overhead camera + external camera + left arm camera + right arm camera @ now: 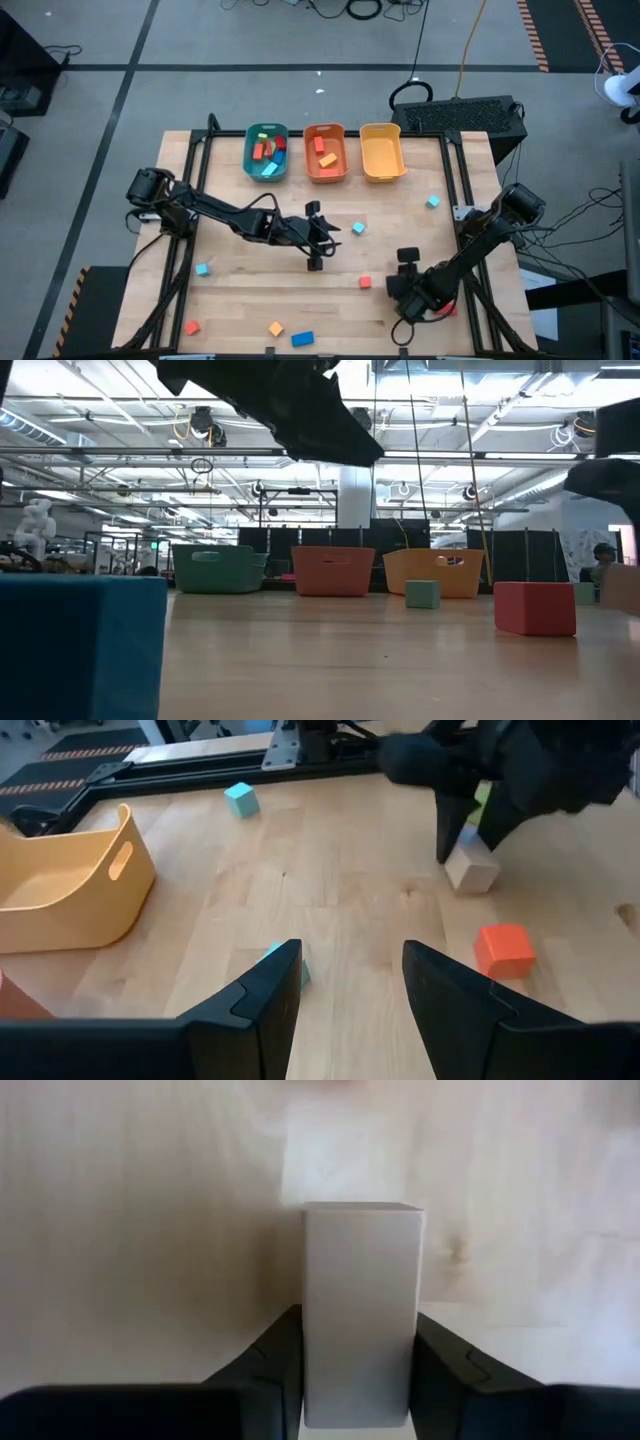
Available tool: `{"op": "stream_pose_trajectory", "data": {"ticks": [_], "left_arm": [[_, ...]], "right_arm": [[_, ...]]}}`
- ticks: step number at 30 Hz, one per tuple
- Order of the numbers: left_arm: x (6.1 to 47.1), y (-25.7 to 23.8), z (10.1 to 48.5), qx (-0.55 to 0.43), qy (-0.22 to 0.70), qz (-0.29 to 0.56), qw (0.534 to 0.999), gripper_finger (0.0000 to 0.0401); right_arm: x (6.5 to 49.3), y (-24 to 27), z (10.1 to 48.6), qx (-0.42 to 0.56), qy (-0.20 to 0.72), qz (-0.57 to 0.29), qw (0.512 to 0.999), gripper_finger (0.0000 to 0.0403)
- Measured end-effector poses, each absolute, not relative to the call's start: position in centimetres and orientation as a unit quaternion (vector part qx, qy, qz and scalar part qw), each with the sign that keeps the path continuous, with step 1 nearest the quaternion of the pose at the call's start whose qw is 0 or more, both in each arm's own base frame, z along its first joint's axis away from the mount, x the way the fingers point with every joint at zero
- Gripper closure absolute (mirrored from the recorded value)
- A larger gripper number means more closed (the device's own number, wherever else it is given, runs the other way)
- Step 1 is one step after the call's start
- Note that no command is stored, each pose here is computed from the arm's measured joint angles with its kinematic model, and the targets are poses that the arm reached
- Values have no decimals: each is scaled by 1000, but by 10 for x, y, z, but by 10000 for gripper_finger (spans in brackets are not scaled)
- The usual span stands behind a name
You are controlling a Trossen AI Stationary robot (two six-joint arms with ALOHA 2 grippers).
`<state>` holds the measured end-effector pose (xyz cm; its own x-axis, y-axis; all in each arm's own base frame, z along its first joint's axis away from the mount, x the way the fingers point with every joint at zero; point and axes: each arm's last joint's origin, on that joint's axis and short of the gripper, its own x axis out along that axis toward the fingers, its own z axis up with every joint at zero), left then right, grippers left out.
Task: Sort blocks by size
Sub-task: Put the brown thick rectangular block into the orange bin
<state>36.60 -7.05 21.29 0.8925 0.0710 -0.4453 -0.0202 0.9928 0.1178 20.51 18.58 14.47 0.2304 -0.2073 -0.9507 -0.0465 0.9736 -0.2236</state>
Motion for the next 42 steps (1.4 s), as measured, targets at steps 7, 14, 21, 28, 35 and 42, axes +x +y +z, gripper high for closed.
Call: {"op": "stream_pose_trajectory", "data": {"ticks": [7, 14, 21, 28, 35, 42], "left_arm": [[371, -72, 197, 65, 252, 8, 966, 223], [379, -74, 185, 83, 238, 3, 968, 223], [385, -77, 172, 104, 229, -22, 968, 196], [386, -77, 169, 104, 228, -22, 968, 111], [387, -76, 169, 103, 228, -20, 968, 100], [387, -72, 169, 101, 232, -15, 967, 101]], "right_arm": [[221, 167, 147, -118, 579, -118, 798, 293], [242, 143, 152, -117, 542, -190, 810, 293], [271, 135, 168, -131, 500, -176, 838, 291], [288, 130, 173, -139, 467, -150, 860, 290], [298, 125, 176, -145, 444, -141, 873, 290], [304, 123, 179, -150, 427, -134, 881, 289]]}}
